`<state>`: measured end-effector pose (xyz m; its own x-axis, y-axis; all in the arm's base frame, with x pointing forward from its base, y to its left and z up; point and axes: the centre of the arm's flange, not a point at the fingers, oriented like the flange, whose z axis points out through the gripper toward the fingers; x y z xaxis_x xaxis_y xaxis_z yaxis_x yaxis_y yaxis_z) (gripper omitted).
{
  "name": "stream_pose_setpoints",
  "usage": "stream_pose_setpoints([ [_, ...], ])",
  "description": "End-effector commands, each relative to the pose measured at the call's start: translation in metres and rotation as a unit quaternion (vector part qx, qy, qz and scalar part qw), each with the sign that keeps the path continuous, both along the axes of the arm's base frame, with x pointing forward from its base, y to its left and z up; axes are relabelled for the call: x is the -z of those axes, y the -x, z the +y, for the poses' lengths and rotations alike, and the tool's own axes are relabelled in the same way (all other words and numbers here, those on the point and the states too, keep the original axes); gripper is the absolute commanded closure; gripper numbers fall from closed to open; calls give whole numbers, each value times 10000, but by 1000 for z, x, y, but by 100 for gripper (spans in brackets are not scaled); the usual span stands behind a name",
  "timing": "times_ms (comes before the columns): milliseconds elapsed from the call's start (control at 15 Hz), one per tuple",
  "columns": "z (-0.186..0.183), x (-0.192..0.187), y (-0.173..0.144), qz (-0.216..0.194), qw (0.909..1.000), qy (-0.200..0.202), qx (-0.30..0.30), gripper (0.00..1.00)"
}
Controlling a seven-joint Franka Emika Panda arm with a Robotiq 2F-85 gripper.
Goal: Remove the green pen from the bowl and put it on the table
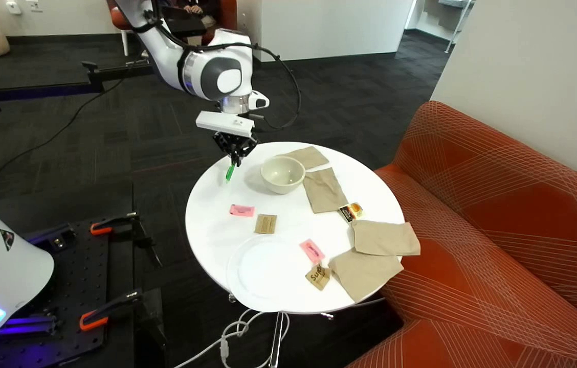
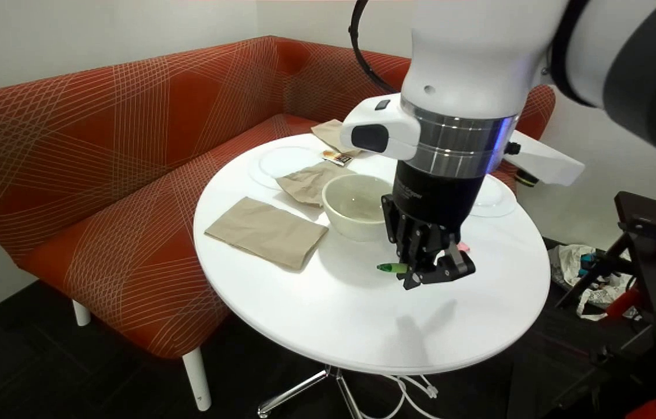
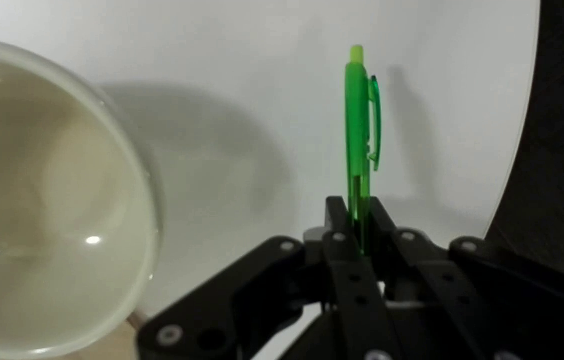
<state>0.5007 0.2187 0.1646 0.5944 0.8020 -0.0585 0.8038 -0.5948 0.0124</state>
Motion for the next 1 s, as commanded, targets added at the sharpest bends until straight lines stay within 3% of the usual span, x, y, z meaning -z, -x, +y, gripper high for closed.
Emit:
stream_pose_setpoints([
  [0,-3,11,-19,125,9998,-1,-142,97],
  [133,-6,13,-23,197,9997,13,-141,97],
  [200,-6,14,-24,230,9996,19,-134,63],
  [267,-6,14,-25,236,9996,55,-152,62],
  [800,-10,-9,-26,164,9999,45,16,3],
  [933,-15,-22,-22,126,9999,-10,79,0],
])
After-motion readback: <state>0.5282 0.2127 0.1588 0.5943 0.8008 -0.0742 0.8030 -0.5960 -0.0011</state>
